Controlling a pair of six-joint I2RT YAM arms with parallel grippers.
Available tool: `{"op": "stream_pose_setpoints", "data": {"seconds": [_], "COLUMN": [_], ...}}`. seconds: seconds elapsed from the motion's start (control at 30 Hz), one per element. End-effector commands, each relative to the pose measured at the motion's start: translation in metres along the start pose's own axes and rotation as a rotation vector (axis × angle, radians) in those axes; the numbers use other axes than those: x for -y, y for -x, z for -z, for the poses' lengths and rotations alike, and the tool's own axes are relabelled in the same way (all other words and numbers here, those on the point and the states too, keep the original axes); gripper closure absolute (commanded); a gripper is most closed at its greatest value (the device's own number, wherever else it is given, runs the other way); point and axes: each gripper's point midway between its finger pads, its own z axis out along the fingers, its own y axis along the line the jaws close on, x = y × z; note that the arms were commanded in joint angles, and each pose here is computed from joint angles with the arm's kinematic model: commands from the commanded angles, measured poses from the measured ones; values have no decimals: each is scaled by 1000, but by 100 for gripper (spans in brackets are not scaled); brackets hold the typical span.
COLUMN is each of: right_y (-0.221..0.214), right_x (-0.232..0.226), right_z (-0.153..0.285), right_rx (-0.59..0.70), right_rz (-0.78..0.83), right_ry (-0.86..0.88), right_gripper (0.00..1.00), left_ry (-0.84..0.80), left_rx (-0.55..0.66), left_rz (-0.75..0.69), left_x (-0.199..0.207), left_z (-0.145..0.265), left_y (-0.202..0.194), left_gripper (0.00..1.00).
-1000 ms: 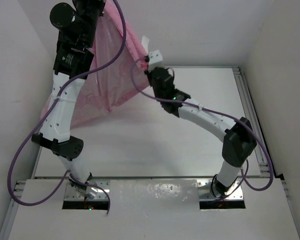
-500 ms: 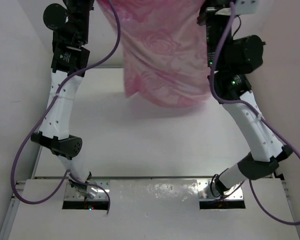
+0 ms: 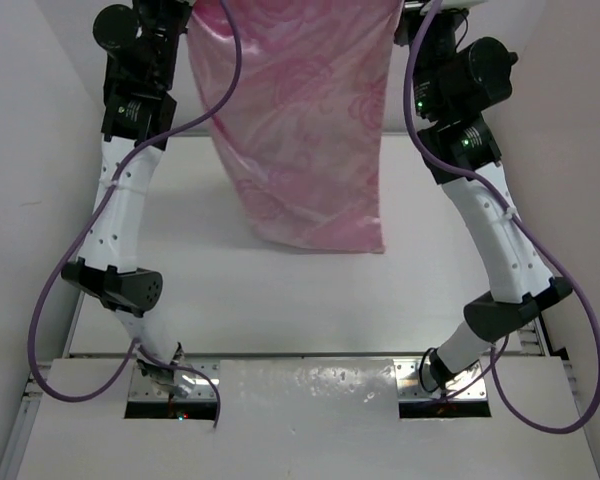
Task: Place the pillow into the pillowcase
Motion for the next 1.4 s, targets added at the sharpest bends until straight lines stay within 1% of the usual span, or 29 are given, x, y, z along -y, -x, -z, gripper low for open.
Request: {"op": "stream_pose_setpoints", "data": {"seconds": [0.0, 0.03, 0.07, 0.1, 0.13, 0.17, 0.2, 0.27, 0.3, 0.33, 0.4, 0.5, 0.57, 0.6, 0.67, 0.7, 0.77, 0.8, 0.83, 0.87, 0.9, 0.93, 0.97, 1.03, 1.07, 1.13, 1.23, 1.33, 1.37], "right_y": [80, 71, 66, 60, 49, 44, 40, 27, 25, 24, 27, 38, 49, 58, 69, 77, 86, 103, 95, 119, 120, 115, 128, 139, 147, 166, 181, 191, 192], "right_x": [21, 14, 9, 5, -3, -8, -11, -22, -26, -29, -36, -45, -53, -56, -58, -61, -62, -54, -59, -46, -36, -35, -22, -13, -7, 2, 4, -3, -3], "right_z": [22, 23, 25, 26, 28, 29, 31, 34, 33, 32, 32, 35, 39, 41, 42, 44, 40, 37, 26, 22, 14, 4, 3, 6, 15, 38, 56, 64, 62], "right_rx": [180, 155, 136, 121, 92, 77, 62, 30, 24, 20, 23, 44, 71, 90, 124, 142, 186, 230, 239, 300, 315, 328, 366, 399, 408, 442, 463, 482, 481], "right_rz": [-108, -113, -129, -133, -135, -146, -145, -140, -139, -142, -146, -155, -159, -166, -162, -164, -138, -135, -110, -119, -109, -107, -107, -100, -99, -109, -158, -167, -161], "right_ry": [3, 19, 37, 50, 69, 82, 95, 121, 130, 137, 163, 196, 225, 236, 245, 253, 248, 225, 204, 166, 131, 104, 72, 47, 50, 64, 99, 143, 135], "right_gripper": [100, 100, 100, 100, 100, 100, 100, 100, 100, 100, 100, 100, 100, 100, 100, 100, 100, 100, 100, 100, 100, 100, 100, 100, 100, 100, 100, 100, 100], "left_ry": [-95, -193, -248, -337, -408, -489, -584, -676, -755, -797, -854, -882, -854, -757, -662, -589, -463, -393, -347, -260, -218, -166, -60, 73, 153, 223, 260, 216, 190], "left_rx": [82, -9, -62, -102, -178, -260, -274, -354, -356, -351, -312, -243, -224, -154, -98, -11, 53, 142, 193, 268, 300, 348, 386, 500, 529, 570, 585, 540, 508], "left_rz": [43, 59, 106, 135, 158, 188, 254, 334, 382, 404, 439, 455, 462, 419, 413, 380, 396, 382, 417, 398, 399, 400, 393, 353, 329, 253, 188, 164, 169], "left_x": [-18, 8, 24, 46, 58, 82, 101, 111, 116, 118, 110, 93, 86, 53, 27, 3, -26, -46, -59, -81, -90, -104, -125, -160, -179, -199, -211, -204, -198], "left_z": [29, 35, 40, 48, 65, 78, 91, 116, 129, 135, 146, 152, 147, 133, 120, 109, 92, 80, 76, 66, 61, 61, 54, 65, 69, 85, 98, 98, 91], "left_y": [45, 17, 1, -12, -31, -61, -63, -81, -77, -75, -60, -36, -28, -8, 11, 35, 54, 70, 84, 94, 97, 109, 111, 139, 144, 161, 174, 170, 159], "left_gripper": [100, 100, 100, 100, 100, 100, 100, 100, 100, 100, 100, 100, 100, 100, 100, 100, 100, 100, 100, 100, 100, 100, 100, 100, 100, 100, 100, 100, 100]}}
